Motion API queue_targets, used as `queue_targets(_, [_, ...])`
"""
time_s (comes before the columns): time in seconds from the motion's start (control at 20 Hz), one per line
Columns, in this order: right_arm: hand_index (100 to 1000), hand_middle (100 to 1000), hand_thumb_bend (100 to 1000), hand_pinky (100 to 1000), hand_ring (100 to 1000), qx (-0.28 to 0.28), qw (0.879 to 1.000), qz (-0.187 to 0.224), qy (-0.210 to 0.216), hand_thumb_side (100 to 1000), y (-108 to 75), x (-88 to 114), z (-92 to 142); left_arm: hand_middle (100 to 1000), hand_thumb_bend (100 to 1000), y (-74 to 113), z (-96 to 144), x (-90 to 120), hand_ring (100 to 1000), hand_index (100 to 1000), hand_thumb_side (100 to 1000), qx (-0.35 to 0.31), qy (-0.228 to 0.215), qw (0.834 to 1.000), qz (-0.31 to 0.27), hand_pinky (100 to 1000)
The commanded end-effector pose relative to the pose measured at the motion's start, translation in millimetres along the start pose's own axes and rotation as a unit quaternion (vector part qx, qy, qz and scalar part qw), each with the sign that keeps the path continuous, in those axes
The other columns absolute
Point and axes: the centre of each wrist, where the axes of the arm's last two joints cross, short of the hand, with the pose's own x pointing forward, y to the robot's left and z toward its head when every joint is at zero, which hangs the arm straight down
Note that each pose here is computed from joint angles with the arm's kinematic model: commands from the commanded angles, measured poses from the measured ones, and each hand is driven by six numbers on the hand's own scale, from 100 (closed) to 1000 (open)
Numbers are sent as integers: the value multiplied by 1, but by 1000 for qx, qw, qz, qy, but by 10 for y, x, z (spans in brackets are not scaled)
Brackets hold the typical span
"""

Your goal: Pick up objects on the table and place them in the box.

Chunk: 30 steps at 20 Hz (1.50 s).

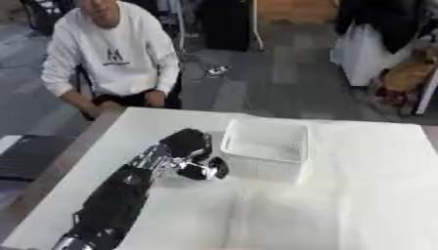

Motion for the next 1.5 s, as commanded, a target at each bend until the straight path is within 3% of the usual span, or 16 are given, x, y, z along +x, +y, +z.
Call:
queue_targets(0.05, [484,370,100,100,384,60,996,37,-54,876,-29,28,-18,105,100,315,-9,-117,100,131,664,33,-2,999,-23,100])
queue_targets(0.35, [485,371,100,100,385,59,996,36,-54,877,-24,24,-20,104,100,627,-83,-95,100,130,662,64,-21,997,-39,100])
queue_targets(0.6, [485,371,100,100,386,59,996,35,-56,877,-17,22,-27,106,100,762,-149,-59,100,130,663,73,-30,996,-42,100])
queue_targets(1.5, [486,372,100,100,386,60,995,30,-73,880,7,30,-125,111,100,606,-365,-112,100,132,668,65,14,995,-70,100])
